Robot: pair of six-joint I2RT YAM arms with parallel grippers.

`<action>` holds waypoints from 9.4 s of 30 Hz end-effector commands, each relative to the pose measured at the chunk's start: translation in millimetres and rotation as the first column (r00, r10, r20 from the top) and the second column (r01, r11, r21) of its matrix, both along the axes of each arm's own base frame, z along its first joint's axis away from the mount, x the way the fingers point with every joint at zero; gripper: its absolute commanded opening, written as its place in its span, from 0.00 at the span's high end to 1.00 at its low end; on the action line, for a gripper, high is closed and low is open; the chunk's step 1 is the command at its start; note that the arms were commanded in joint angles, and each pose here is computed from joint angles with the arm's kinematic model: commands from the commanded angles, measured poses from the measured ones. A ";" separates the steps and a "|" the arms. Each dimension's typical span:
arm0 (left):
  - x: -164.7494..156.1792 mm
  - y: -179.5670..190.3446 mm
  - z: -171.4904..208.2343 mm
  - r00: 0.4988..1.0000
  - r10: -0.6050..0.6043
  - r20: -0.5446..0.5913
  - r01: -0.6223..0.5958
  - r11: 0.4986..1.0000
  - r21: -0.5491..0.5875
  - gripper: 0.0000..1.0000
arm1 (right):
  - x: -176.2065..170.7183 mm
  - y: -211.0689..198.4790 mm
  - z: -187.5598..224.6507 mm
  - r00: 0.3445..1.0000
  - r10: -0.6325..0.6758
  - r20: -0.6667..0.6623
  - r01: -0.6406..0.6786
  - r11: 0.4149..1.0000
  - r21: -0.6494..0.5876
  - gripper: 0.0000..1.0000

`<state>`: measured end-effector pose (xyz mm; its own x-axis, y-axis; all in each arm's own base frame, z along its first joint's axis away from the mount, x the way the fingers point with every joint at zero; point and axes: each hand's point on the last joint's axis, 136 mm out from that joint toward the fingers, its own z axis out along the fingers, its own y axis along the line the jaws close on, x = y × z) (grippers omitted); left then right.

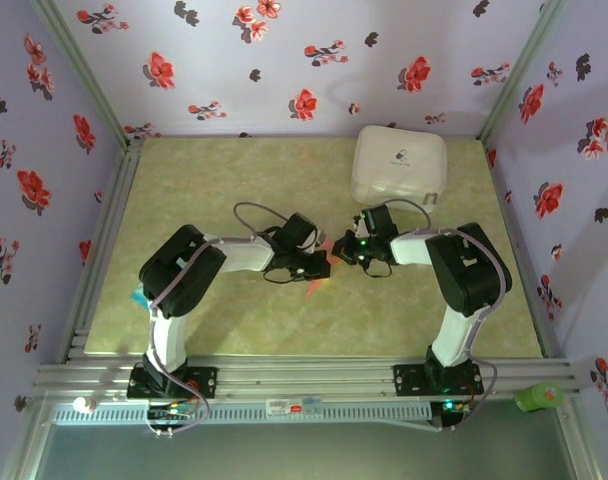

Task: Fold a paper plane with a square sheet of paper (pick it up from the middle)
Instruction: Fold the wing for the fifth time at the center of the table, then move a paper plane to the center of the table.

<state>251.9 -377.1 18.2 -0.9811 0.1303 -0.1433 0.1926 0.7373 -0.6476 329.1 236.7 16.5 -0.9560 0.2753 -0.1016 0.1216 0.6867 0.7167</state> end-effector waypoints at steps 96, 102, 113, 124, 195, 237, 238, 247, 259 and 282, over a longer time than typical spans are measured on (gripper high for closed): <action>-18.4 25.3 -39.1 0.999 0.028 -0.041 -0.025 0.998 0.064 1.00 | 44.2 -76.6 15.3 0.971 -0.209 0.118 0.223 0.967 -0.122 0.93; -26.4 26.5 -39.5 0.998 0.046 -0.051 -0.042 0.997 0.066 1.00 | 36.2 -81.2 13.8 0.978 -0.178 0.107 0.195 0.962 -0.190 0.92; -8.7 21.2 7.1 0.968 0.243 0.060 -0.245 0.970 0.013 0.96 | 7.5 -53.5 32.6 0.986 -0.127 0.106 0.140 0.982 -0.129 0.88; 11.8 39.7 49.0 0.962 0.194 0.192 -0.200 0.980 0.015 0.77 | -12.5 -47.2 31.9 0.981 -0.183 0.070 0.189 0.977 -0.095 0.84; -11.3 4.9 3.1 0.996 -0.073 -0.055 0.062 0.982 -0.179 0.80 | -22.9 -42.2 17.4 0.983 -0.183 0.022 0.185 0.980 -0.074 0.80; 25.6 87.9 41.5 0.935 0.209 0.286 -0.262 0.952 0.159 1.00 | -24.8 82.7 54.7 0.990 0.138 0.000 -0.137 0.986 0.092 0.57; 25.7 87.6 42.6 0.935 0.210 0.287 -0.262 0.952 0.157 1.00 | -23.9 81.9 49.1 0.991 0.131 -0.012 -0.130 0.988 0.079 0.57; 25.3 87.3 38.2 0.938 0.208 0.279 -0.260 0.952 0.164 1.00 | -29.9 72.3 28.4 0.991 0.126 -0.047 -0.125 0.992 0.026 0.76; 23.3 75.3 28.1 0.956 0.187 0.228 -0.224 0.963 0.152 0.94 | -32.5 60.4 14.6 0.994 0.087 -0.065 -0.087 0.996 0.015 0.89; 20.5 62.9 18.7 0.971 0.155 0.182 -0.181 0.974 0.135 0.78 | -30.1 57.1 10.1 0.995 0.070 -0.073 -0.068 0.997 0.026 0.94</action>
<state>271.7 -305.3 33.8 -0.9551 -0.0310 -0.2947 0.1229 0.8635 -0.4891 300.3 297.8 35.3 -0.9805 0.1910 -0.0459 0.0971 0.6744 0.7319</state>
